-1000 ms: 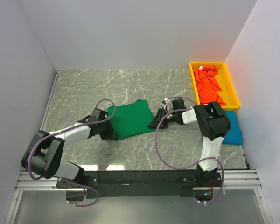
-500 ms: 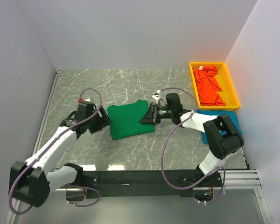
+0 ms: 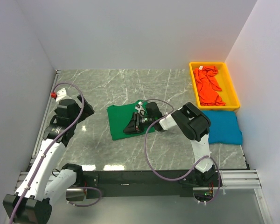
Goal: Fold and stack the t-shirts
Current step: Fold the tshirt, then neatly place the folded tshirt to the corner
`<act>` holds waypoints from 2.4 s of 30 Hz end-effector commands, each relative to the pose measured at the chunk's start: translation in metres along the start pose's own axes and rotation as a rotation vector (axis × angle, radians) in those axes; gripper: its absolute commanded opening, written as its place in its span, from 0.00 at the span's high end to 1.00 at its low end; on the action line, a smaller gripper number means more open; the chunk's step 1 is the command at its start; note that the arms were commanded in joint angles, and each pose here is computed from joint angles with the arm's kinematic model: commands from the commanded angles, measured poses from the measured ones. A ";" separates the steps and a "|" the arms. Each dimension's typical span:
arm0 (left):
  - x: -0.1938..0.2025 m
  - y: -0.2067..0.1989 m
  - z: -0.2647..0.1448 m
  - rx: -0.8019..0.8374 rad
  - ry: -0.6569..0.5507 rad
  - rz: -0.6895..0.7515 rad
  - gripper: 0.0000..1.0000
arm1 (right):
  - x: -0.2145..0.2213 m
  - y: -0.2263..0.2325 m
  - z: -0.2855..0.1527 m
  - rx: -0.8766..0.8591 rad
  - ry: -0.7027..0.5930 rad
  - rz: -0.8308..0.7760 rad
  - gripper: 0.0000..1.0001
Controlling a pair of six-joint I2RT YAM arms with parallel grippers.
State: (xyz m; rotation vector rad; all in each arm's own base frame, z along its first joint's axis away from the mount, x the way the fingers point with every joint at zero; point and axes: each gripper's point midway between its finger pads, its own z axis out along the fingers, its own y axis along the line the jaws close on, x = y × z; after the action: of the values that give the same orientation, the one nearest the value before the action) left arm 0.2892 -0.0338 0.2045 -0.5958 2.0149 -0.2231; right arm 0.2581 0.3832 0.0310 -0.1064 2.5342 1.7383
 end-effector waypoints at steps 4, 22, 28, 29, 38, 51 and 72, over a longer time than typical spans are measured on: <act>-0.017 0.016 0.000 -0.069 -0.097 0.026 0.01 | -0.018 0.023 -0.004 -0.002 -0.073 -0.092 0.58; -0.010 0.001 -0.011 0.081 -0.108 0.077 0.01 | -0.158 0.031 0.035 -0.004 -0.168 -0.100 0.58; -0.006 -0.002 -0.008 0.099 -0.091 0.090 0.01 | -0.166 0.003 0.040 -0.021 -0.198 -0.018 0.58; -0.006 -0.003 -0.008 0.107 -0.090 0.098 0.00 | -0.168 0.004 0.037 -0.022 -0.201 -0.021 0.58; 0.015 -0.031 -0.006 0.284 -0.006 0.157 0.00 | -0.164 0.068 -0.028 0.103 -0.252 -0.231 0.47; 0.075 -0.118 -0.026 0.455 0.170 0.276 0.07 | -0.088 0.016 -0.241 0.764 -0.503 -0.164 0.21; 0.268 -0.262 0.002 0.429 0.282 0.939 0.33 | 0.023 -0.070 -0.309 0.790 -0.753 0.054 0.09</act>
State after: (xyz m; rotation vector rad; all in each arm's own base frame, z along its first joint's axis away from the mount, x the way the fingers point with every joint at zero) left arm 0.2538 -0.3855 0.0878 0.6835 2.2567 -0.2077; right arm 0.2292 0.0669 0.0665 0.5233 2.4630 0.4403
